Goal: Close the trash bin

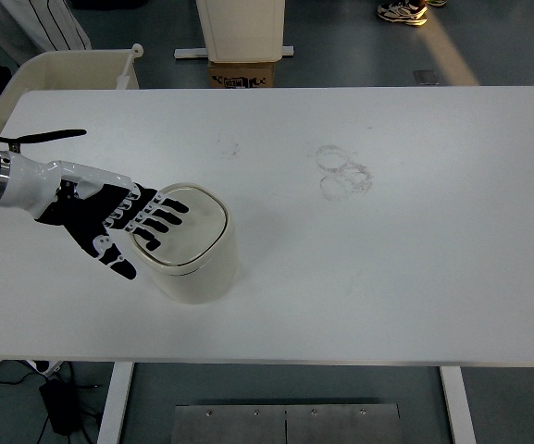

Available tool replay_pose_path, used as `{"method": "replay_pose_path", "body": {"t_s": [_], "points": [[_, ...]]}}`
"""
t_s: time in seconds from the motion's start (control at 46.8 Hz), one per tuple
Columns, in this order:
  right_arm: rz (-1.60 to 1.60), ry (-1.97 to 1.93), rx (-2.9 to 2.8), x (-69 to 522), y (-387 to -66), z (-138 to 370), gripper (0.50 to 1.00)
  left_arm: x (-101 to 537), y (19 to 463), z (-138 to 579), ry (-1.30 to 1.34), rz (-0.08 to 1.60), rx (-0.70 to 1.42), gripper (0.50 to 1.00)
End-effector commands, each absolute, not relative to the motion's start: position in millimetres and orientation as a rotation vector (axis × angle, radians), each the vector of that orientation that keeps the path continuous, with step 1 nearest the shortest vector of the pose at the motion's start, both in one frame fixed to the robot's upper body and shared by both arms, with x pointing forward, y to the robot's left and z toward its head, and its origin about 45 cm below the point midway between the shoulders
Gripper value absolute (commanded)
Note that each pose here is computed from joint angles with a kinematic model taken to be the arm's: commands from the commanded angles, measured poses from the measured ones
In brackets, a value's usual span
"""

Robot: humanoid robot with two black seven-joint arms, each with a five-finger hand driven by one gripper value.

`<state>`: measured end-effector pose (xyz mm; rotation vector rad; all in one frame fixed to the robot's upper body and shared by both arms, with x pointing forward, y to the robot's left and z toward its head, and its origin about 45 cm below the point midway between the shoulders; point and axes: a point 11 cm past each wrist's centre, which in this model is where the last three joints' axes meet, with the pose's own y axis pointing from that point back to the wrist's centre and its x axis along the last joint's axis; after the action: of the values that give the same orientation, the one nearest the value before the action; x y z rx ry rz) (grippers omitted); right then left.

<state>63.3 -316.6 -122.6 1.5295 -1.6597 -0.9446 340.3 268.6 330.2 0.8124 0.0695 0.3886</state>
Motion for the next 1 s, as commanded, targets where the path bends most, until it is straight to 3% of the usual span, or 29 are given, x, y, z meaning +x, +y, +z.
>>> {"method": "replay_pose_path", "body": {"t_s": [0.0,0.983], "points": [[-0.944,-1.66,1.529,63,-317,-123,0.991,340,269,330,0.069,0.389,0.812,1.0],[-0.944,-1.66,1.529,63,-317,-123,0.991,350,269,344,0.041,0.416,0.798,1.0]]}}
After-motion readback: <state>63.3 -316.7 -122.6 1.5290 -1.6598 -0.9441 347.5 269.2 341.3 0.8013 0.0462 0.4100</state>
